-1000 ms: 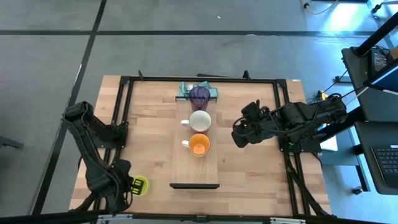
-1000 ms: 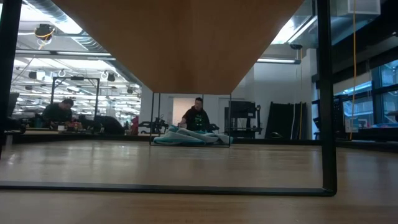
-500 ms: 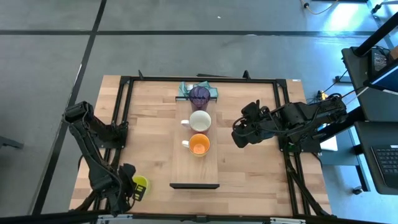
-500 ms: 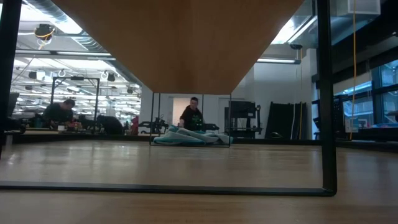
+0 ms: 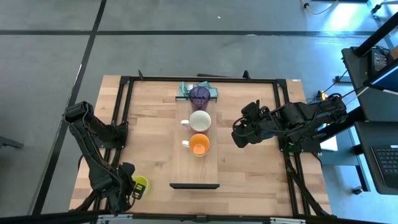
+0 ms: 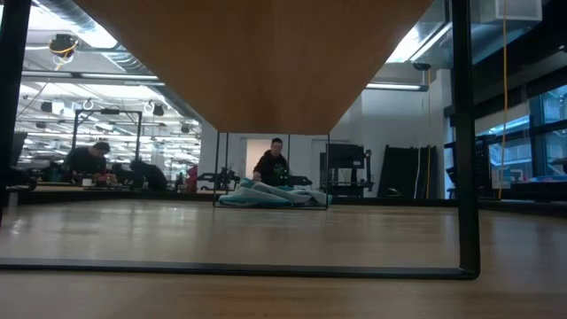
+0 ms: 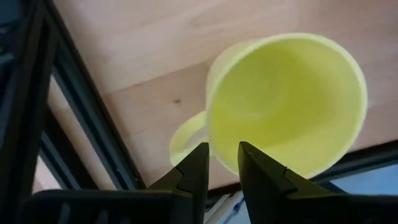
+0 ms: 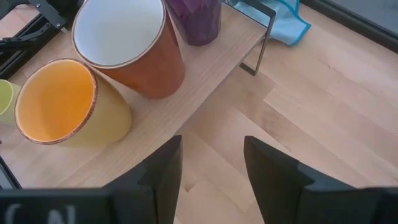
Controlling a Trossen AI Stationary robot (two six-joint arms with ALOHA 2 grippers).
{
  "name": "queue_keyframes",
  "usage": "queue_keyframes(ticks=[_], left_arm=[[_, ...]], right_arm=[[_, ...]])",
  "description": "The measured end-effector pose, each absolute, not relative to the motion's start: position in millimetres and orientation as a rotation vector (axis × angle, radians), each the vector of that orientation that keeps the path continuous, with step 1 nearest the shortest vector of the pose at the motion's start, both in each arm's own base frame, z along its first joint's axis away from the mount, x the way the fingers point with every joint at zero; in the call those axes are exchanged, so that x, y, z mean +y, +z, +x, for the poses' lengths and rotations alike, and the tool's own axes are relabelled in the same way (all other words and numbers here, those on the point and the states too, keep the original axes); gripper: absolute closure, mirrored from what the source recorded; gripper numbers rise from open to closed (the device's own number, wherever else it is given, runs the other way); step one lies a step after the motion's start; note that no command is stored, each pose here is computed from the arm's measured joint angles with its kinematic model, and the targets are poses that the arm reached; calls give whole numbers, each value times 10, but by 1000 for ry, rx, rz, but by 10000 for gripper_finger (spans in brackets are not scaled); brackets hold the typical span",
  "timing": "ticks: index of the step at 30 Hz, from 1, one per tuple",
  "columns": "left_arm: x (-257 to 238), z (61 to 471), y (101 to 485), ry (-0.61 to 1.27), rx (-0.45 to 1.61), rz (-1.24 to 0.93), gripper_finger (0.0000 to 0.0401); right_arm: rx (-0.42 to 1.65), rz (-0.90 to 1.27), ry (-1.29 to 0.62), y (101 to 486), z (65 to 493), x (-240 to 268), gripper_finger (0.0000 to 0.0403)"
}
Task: Stack small to large cups/mugs on shelf
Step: Put the light green cup on the shelf
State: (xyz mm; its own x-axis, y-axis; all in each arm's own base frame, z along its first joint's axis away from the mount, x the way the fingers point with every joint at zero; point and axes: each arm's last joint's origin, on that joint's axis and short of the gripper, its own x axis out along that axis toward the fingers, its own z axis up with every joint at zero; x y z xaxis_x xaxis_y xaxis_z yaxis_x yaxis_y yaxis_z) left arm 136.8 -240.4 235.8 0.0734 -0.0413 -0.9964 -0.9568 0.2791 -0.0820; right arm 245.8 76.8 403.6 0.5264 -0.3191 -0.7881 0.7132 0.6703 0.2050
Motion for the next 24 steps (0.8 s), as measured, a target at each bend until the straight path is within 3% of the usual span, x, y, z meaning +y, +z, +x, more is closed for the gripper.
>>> queue_keyframes(ticks=[24], left_arm=[[-2309, 1431, 2357, 995, 1239, -1043, 321]], right_arm=[[784, 565, -650, 4042, 2468, 773, 229]])
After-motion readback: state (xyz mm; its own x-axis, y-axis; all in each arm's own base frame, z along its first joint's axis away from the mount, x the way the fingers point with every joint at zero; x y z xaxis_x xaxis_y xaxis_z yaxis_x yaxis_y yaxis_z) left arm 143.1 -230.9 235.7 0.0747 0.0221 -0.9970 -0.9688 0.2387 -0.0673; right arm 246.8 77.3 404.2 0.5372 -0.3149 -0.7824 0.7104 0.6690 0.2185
